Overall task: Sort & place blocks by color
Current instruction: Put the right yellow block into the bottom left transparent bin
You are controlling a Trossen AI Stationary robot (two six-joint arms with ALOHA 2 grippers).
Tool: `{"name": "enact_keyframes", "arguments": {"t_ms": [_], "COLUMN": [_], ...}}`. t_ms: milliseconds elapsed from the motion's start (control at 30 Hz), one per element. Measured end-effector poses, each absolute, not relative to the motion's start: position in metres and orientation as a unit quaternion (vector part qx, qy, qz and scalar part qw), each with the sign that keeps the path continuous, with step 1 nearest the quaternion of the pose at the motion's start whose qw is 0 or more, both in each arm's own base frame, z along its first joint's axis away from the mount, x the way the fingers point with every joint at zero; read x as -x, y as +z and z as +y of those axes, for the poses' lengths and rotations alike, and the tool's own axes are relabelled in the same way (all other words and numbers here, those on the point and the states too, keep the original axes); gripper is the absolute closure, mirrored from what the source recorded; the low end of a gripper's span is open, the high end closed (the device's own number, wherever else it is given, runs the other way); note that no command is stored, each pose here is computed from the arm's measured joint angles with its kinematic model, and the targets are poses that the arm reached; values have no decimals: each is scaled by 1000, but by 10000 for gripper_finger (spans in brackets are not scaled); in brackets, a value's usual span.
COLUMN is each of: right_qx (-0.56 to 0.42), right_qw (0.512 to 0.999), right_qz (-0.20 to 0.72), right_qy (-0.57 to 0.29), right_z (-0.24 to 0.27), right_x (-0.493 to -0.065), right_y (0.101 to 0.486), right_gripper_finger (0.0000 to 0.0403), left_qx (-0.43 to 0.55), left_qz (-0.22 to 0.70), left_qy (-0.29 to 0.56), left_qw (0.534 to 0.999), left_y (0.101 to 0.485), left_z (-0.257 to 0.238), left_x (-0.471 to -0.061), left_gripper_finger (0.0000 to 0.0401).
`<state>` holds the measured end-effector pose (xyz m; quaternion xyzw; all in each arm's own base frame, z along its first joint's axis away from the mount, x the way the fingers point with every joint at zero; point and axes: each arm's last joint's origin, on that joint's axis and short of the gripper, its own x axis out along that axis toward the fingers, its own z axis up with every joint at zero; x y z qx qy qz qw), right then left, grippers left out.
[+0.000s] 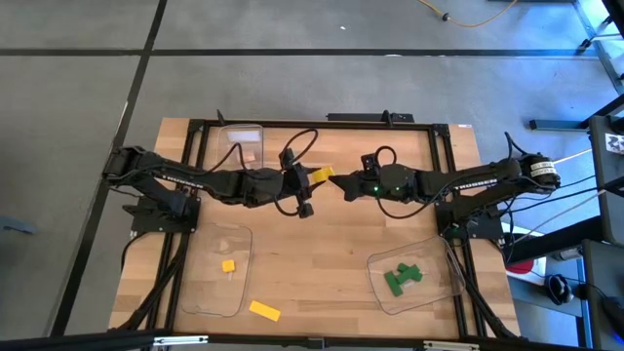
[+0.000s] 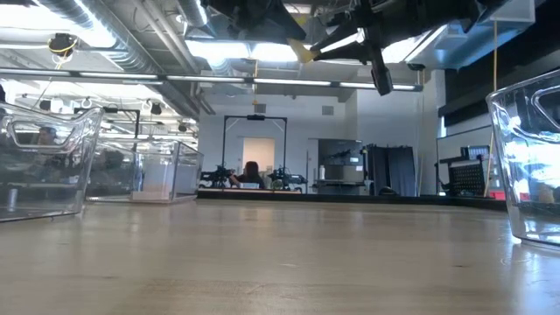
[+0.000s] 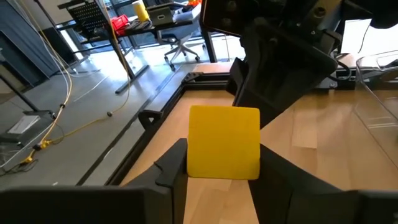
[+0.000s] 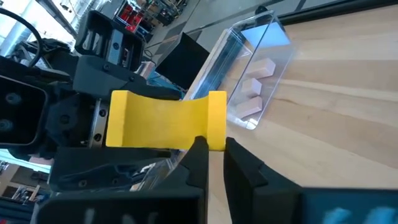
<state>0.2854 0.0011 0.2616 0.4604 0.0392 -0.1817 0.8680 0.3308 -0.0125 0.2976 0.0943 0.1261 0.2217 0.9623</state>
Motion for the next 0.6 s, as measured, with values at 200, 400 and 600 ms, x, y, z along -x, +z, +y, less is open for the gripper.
{"name": "enact_keyframes", "arguments": {"t_ms": [200, 400, 600], "right_qx": [-458, -434, -391], "right_qw": [870, 875, 877], "right_qz": [41, 59, 113], "right_qy": [-180, -207, -255], "right_z": [1, -10, -21], "right_x": [-285, -271, -237], "right_y": [262, 268, 278], "right_gripper_finger": [321, 290, 257], "left_qx": [-94, -98, -53], "left_qz": [134, 171, 197], "left_qy": [217, 223, 232], "left_qw": [962, 955, 951], "left_y": [296, 298, 315], "left_z": [-13, -10, -8], "left_x": [-330, -318, -287], "left_gripper_finger": [281, 281, 281]}}
